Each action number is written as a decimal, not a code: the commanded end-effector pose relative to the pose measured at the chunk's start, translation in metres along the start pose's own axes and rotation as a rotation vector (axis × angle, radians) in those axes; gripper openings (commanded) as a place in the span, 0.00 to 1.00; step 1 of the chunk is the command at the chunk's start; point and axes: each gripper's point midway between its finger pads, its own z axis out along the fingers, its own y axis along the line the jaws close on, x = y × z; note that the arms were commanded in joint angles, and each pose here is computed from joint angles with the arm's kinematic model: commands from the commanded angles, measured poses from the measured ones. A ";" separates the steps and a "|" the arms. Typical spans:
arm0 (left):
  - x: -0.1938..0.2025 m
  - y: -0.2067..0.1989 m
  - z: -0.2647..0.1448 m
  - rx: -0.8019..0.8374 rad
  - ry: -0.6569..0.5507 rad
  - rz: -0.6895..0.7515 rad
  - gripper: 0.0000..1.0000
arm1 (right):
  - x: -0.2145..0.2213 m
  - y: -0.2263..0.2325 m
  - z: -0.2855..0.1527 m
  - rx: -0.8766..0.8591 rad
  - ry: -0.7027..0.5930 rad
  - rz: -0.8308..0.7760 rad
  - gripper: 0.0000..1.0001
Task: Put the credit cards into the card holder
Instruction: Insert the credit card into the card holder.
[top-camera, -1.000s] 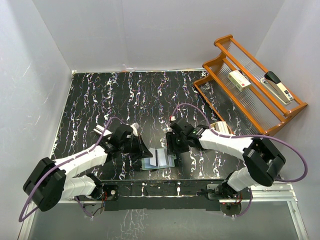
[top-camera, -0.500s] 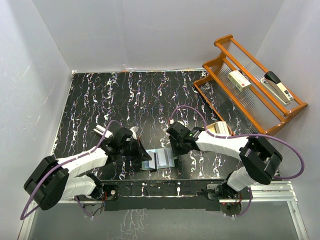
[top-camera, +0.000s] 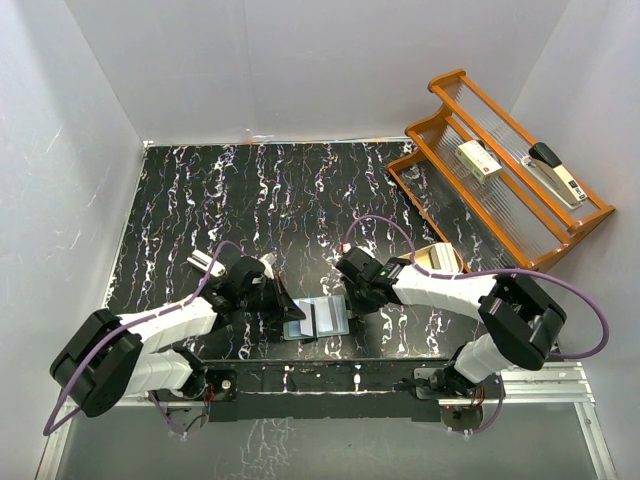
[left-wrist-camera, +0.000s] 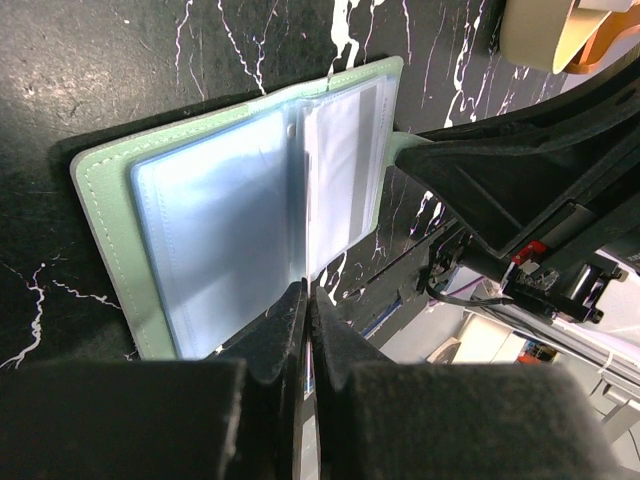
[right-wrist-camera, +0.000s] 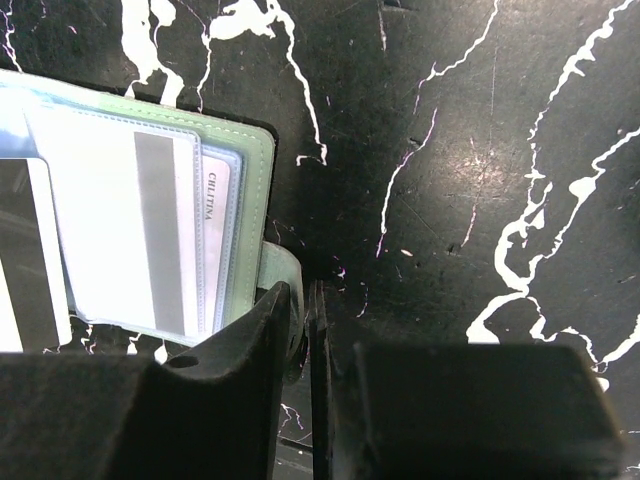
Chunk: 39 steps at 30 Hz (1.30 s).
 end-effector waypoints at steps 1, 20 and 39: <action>0.000 -0.002 0.000 0.024 0.005 0.009 0.00 | -0.014 0.009 -0.007 -0.030 -0.072 0.012 0.12; 0.002 0.014 0.009 -0.012 0.009 0.025 0.00 | -0.010 0.006 -0.003 -0.024 -0.067 0.010 0.10; -0.011 0.009 0.009 -0.001 -0.064 0.027 0.00 | -0.007 0.008 -0.003 -0.034 -0.067 0.012 0.06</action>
